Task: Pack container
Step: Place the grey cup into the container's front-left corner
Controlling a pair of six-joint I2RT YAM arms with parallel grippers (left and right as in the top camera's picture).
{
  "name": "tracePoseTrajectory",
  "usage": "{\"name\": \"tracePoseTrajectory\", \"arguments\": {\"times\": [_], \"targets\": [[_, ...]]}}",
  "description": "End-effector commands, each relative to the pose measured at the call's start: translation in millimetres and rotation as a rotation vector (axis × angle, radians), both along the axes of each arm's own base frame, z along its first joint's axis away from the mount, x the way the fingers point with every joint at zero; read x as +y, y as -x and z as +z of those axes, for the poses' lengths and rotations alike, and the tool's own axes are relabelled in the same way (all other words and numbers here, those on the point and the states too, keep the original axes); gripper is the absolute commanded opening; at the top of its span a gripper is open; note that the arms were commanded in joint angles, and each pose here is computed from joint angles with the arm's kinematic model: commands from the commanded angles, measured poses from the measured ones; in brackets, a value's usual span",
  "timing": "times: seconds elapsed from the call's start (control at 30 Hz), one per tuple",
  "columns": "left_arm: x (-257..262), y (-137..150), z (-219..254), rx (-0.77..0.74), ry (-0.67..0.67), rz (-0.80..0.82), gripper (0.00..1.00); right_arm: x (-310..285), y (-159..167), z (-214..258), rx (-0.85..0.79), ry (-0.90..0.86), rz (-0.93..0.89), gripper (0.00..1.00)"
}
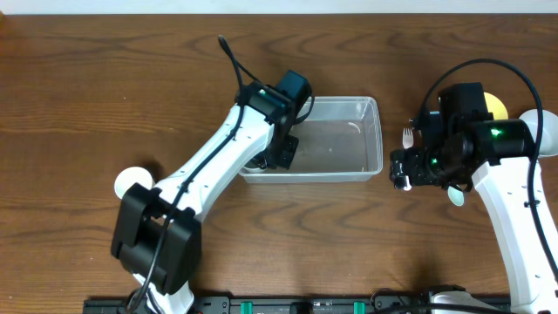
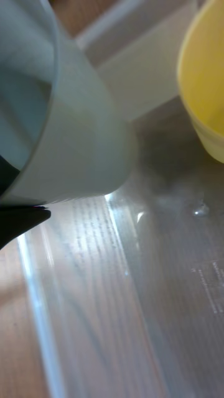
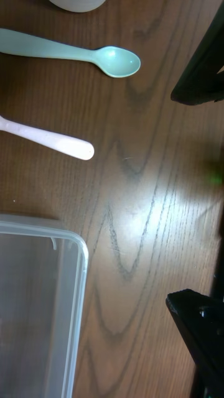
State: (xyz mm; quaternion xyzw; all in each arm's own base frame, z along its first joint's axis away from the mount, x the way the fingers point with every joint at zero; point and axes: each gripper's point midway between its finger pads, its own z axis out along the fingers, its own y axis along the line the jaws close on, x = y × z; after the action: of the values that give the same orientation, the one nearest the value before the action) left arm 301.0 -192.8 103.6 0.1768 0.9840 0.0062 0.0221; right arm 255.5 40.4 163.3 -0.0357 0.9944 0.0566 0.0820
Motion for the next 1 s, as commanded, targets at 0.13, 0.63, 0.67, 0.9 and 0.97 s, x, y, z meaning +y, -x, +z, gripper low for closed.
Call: {"name": "tracePoseTrajectory", "arguments": {"times": [0.13,0.63,0.67,0.9,0.97], "targets": [[0,-5,-24,-0.004,-0.006,0.014,0.06,2,-2,4,-0.010,0.005,0.023,0.96],[26,4,-57,0.042,-0.040,0.016,0.15,2,-1,4,-0.005,0.005,0.023,0.96],[26,4,-57,0.041,-0.039,0.016,0.22,2,-1,4,-0.005,0.005,0.023,0.96],[21,-9,-40,-0.010,-0.022,0.017,0.62,2,-1,4,-0.005,0.005,0.023,0.96],[22,-18,-20,-0.061,-0.028,0.020,0.63,2,-1,4,-0.004,0.005,0.023,0.96]]}}
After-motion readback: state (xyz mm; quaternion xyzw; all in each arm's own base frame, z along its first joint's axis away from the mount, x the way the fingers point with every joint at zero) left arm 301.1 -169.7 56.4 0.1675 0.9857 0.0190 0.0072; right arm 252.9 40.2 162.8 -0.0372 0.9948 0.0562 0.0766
